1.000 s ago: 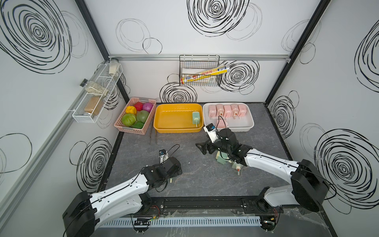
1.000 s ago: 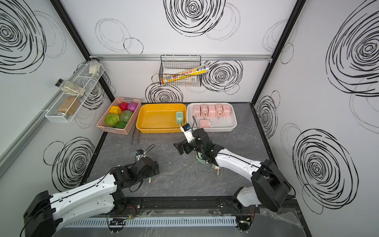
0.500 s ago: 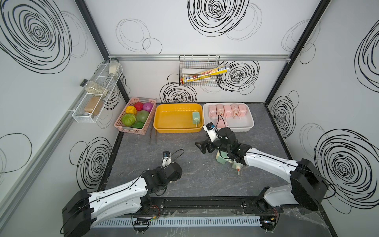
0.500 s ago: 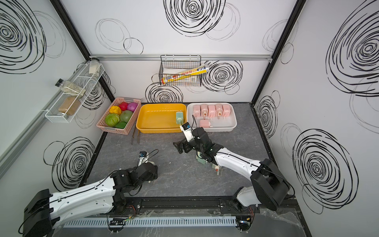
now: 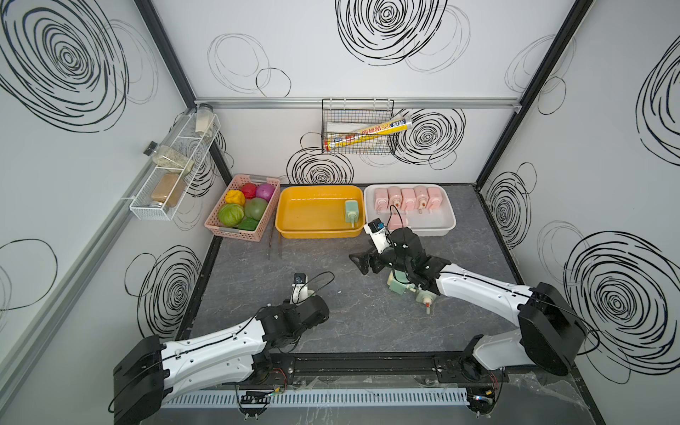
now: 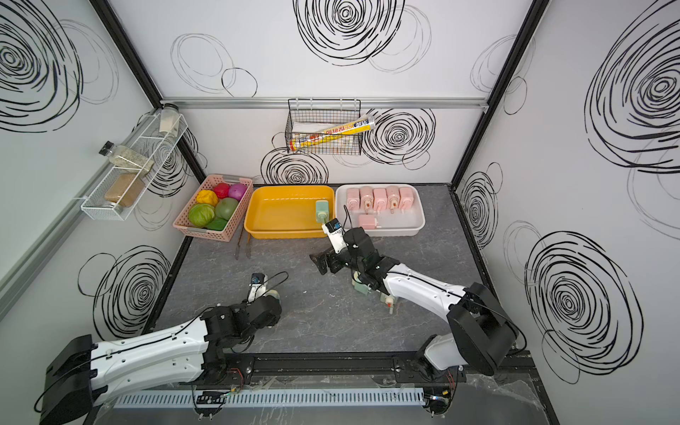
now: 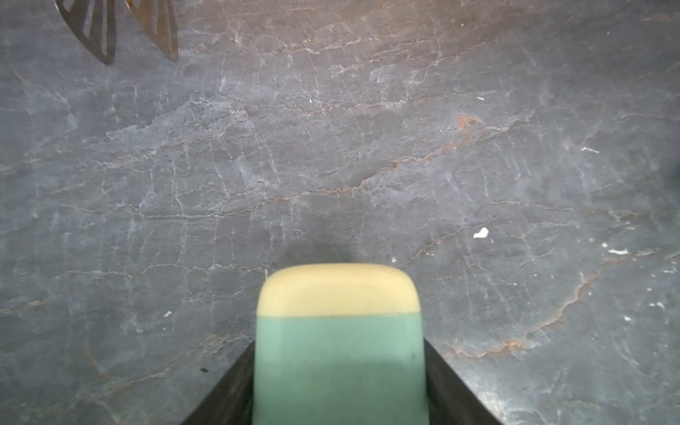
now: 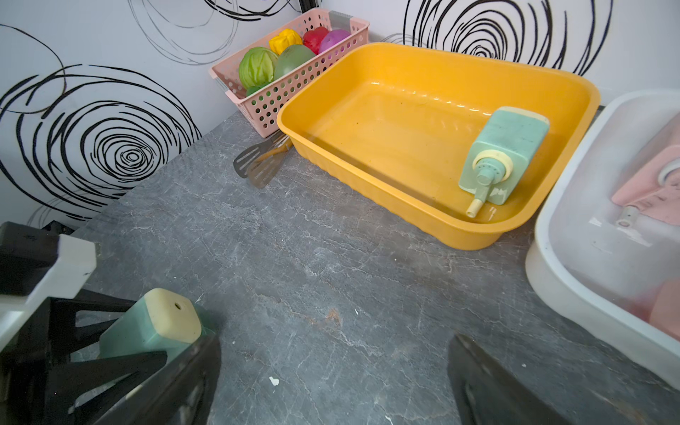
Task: Place the pencil sharpeners by color into the storage box
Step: Pick up the pencil sharpener from the center of the board.
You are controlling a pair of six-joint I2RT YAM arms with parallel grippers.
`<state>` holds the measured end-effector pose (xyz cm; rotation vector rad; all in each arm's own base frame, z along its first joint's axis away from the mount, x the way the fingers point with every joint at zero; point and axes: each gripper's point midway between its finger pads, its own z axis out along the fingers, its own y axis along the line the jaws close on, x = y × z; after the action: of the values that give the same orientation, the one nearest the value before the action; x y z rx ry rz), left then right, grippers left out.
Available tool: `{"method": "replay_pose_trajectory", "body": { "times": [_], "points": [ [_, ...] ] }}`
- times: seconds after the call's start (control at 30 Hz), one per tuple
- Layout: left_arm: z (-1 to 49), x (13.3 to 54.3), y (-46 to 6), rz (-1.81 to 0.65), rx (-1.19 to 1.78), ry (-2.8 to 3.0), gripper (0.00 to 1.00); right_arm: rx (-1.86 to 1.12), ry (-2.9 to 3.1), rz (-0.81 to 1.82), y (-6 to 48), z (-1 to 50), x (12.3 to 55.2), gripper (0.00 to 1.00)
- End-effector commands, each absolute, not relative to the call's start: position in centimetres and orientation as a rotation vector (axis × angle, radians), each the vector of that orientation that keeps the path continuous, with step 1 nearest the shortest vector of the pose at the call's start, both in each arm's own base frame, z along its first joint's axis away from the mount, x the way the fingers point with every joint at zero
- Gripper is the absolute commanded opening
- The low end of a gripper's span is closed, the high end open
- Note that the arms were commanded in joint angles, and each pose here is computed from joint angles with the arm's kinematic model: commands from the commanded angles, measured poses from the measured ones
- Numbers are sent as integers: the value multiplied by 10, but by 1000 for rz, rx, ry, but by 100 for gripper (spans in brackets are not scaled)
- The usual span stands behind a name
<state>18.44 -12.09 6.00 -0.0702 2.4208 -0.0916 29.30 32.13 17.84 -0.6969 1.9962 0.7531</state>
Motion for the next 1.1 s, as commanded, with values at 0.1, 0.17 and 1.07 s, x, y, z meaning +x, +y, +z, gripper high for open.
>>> {"method": "replay_pose_trajectory", "body": {
  "times": [0.1, 0.17, 1.07],
  "points": [
    [66, 187, -120, -82, -89, 2399, 52, -686, 1981, 767, 326, 188, 296, 100],
    [66, 187, -120, -82, -91, 2400, 51, -686, 1980, 767, 326, 189, 296, 100],
    [145, 287, -144, -232, -165, 2273, 0, -473, 2043, 732, 304, 194, 309, 100]
  ]
}}
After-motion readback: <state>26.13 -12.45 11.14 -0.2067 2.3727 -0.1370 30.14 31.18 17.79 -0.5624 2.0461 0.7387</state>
